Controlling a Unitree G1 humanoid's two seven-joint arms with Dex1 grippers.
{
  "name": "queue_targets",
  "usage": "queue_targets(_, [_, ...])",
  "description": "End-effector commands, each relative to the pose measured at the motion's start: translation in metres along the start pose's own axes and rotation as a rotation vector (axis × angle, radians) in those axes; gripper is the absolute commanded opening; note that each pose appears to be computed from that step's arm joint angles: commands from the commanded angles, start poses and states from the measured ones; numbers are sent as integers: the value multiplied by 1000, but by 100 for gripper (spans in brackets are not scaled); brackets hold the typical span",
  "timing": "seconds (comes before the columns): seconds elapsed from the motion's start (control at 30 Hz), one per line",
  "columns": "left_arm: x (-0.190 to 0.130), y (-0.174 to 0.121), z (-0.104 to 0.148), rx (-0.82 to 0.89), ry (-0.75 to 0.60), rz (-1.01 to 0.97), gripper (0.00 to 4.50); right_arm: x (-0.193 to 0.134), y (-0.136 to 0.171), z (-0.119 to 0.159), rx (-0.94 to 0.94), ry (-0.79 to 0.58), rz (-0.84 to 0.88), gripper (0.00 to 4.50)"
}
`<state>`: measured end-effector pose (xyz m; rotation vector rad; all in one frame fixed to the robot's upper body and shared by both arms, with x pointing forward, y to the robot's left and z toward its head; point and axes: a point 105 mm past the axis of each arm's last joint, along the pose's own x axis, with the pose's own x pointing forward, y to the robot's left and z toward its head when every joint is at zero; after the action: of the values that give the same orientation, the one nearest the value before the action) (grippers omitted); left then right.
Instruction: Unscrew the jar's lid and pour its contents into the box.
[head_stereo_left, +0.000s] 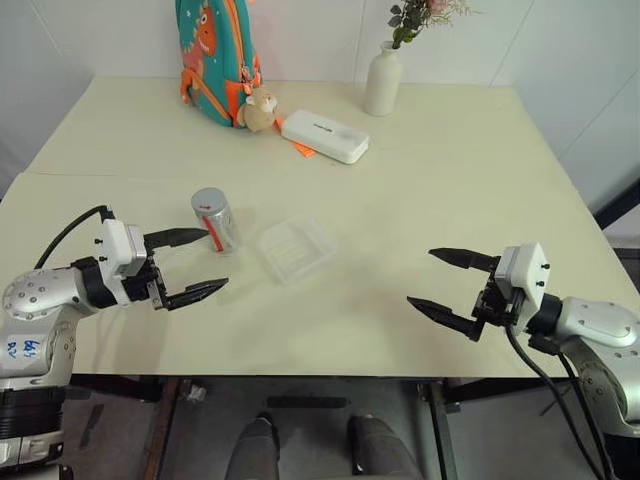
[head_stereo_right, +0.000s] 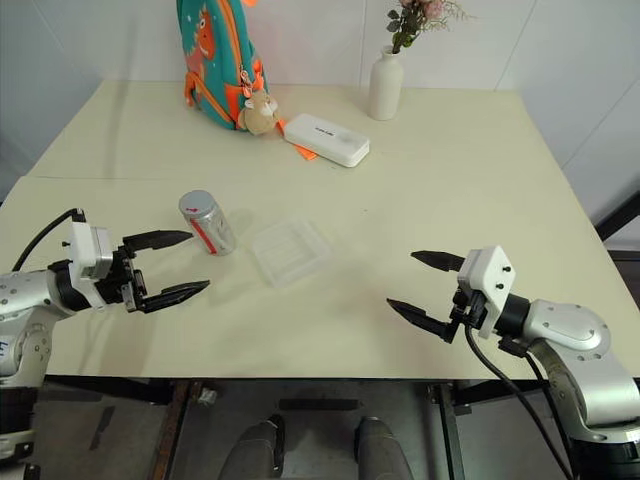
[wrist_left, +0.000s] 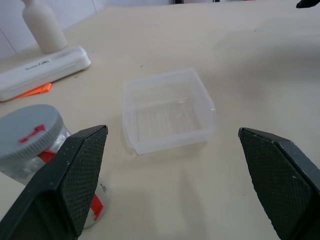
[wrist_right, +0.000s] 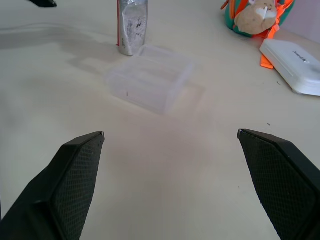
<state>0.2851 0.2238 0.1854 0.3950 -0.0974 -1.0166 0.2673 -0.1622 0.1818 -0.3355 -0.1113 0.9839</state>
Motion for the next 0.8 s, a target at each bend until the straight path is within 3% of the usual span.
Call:
queue_targets(0.03, [-7,2,16,59,-13,23,447,6,0,12,-25,-45,18,450])
queue_targets(0.17, [-26,-2,5,42,23,146,447,18,4,6,-6,-63,66,450])
queue_targets(0.33, [-44,-3,-5,-38,-5,541,447,42,-1,28,0,-174,114,450])
queue_targets(0.53, [-27,-14,-15,-144,-42,730,447,72,25,57,-70,-271,275,450])
queue_targets(0.67, [-12,7,-33,-198,-58,934,447,84,37,75,-110,-318,385,450])
queue_targets(0.8, [9,22,-39,-216,-71,975,447,92,37,78,-137,-323,417,450])
